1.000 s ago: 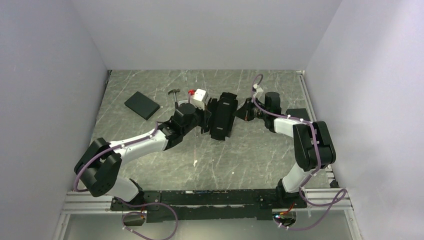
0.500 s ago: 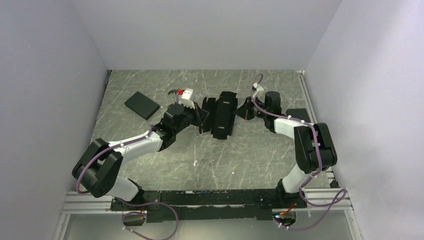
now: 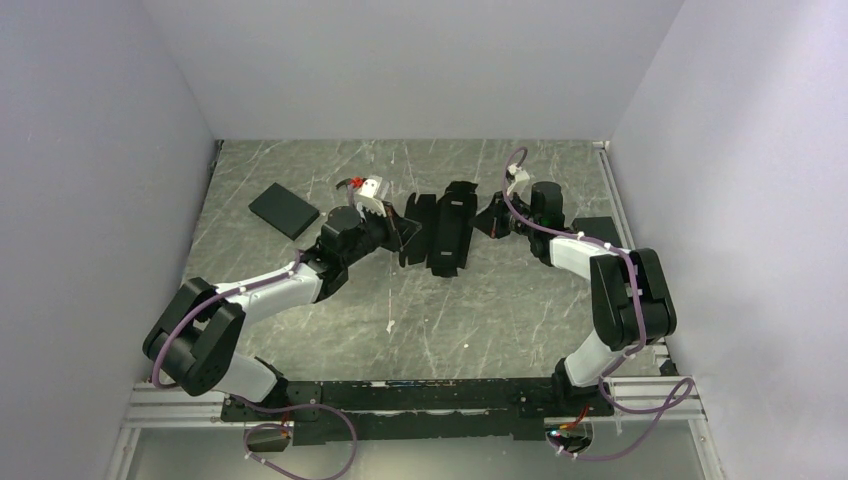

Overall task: Fold the paper box
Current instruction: Fold the paper box at the center of the board.

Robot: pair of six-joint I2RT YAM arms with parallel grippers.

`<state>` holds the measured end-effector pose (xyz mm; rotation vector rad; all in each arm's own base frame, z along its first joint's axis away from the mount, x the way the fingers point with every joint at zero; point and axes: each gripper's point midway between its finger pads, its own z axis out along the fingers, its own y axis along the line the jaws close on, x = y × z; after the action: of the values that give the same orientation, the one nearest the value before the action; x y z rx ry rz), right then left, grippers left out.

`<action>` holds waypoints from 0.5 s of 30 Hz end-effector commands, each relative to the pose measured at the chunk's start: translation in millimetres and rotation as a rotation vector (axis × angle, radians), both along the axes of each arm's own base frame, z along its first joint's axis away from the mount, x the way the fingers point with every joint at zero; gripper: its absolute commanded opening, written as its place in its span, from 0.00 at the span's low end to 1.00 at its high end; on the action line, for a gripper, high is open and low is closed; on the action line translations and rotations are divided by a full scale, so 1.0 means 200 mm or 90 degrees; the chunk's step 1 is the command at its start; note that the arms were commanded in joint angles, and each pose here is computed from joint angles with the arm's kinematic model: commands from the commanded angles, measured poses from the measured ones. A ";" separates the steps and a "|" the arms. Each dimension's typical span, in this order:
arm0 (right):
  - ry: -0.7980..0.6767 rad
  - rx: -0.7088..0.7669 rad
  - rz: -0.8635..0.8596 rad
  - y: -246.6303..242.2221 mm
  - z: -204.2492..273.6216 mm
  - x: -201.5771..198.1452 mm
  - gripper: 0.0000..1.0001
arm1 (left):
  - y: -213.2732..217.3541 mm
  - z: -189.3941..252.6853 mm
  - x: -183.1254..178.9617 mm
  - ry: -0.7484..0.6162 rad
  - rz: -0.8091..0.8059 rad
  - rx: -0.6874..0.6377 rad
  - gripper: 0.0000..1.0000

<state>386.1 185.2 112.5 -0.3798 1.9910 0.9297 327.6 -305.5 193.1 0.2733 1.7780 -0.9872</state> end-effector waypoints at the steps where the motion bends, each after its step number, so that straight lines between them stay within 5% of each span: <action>1: -0.055 0.016 0.046 0.07 0.13 -0.02 0.00 | -0.09 0.22 -0.05 -0.044 -0.063 -0.074 0.00; 15: -0.063 0.023 0.049 0.08 0.16 -0.03 0.00 | -0.14 0.16 -0.04 -0.040 -0.046 0.034 0.00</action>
<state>387.6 183.3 111.5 -0.3720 1.9947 0.9124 326.4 -314.8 200.7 0.3322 1.7963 -0.9574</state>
